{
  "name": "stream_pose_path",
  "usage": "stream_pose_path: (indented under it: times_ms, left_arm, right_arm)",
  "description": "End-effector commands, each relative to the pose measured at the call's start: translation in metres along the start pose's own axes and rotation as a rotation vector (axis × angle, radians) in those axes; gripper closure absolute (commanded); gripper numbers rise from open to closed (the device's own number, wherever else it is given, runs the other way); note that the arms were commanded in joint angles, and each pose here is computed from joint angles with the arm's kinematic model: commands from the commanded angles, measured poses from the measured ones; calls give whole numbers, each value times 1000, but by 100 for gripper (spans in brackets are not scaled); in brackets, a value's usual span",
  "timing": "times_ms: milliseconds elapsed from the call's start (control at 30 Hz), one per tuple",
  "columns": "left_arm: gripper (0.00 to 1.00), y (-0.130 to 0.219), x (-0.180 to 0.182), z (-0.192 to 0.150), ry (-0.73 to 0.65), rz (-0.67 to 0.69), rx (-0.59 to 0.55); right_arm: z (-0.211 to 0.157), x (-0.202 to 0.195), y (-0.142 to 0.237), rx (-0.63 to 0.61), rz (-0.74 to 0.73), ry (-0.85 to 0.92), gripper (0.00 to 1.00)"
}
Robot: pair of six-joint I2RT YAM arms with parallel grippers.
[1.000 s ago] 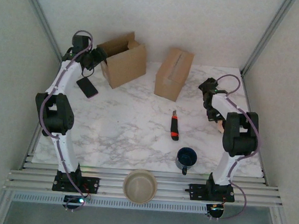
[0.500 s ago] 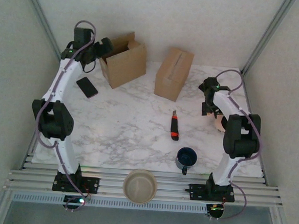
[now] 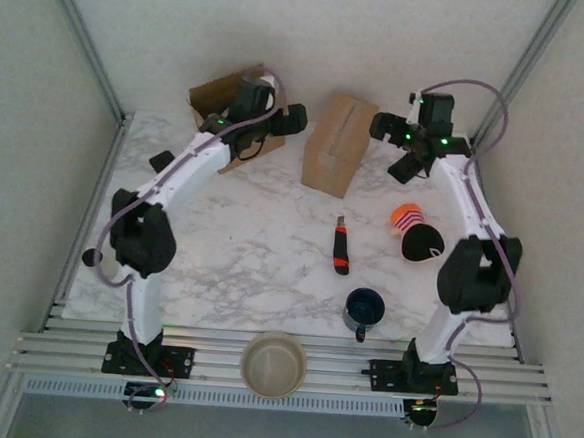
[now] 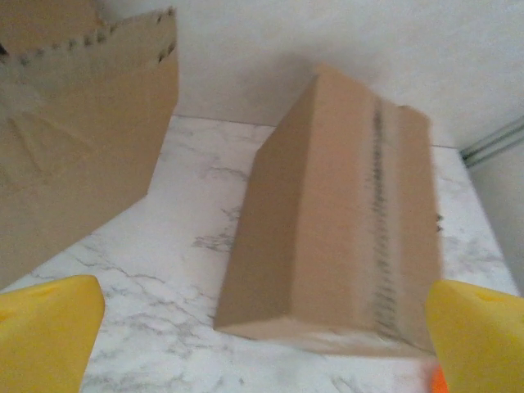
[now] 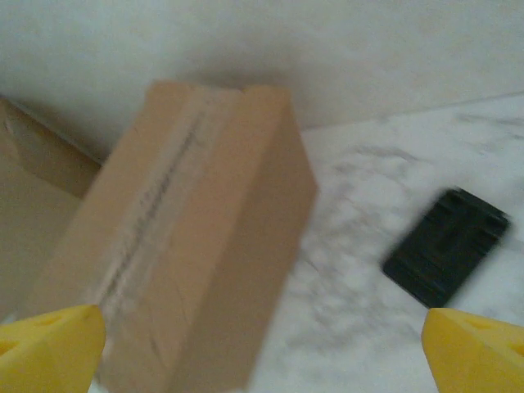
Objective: Unpack the express box
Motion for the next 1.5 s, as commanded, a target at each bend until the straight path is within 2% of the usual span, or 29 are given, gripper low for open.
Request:
stream_pose_path:
  times_ms: [0, 100, 233, 400, 567, 867, 967, 1133, 1467]
  left_arm:
    - [0, -28, -6, 9, -5, -58, -47]
    - [0, -50, -17, -3, -14, -150, -23]
    - [0, -71, -24, -15, -23, -191, -27]
    - [0, -95, -21, -27, -2, -225, -2]
    - [0, -108, -20, -32, 10, -246, 4]
    - [0, -137, -12, -50, 24, -252, 61]
    - [0, -142, -10, -55, 29, -254, 77]
    - [0, -139, -5, -54, 17, -209, 80]
    - [0, -98, 23, -59, -22, -64, 69]
  right_arm:
    - [21, 6, -51, -127, 108, -77, 1]
    - [24, -1, -93, -157, 104, -108, 1]
    - [22, -10, -137, -211, 102, -137, 1]
    - [29, -14, -156, -300, 108, -127, 1]
    - [39, -13, -166, -346, 179, -143, 1]
    - [34, -14, -202, -277, 276, -193, 3]
    - [30, -6, -206, -260, 328, -198, 6]
    - [21, 8, -196, -220, 414, -203, 27]
    - [-24, 68, -149, -83, 507, -202, 37]
Point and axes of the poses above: each hand's point on the last joint's axis, 136 mm out from that joint toward the fingers, its own y axis back along the fingers, its own x axis along the line the jaws close on, z = x × y, the point moved 3 cm from there along y, back along the fingers, and after that the axes turned 14 degrees about y, right-handed, at the moved point
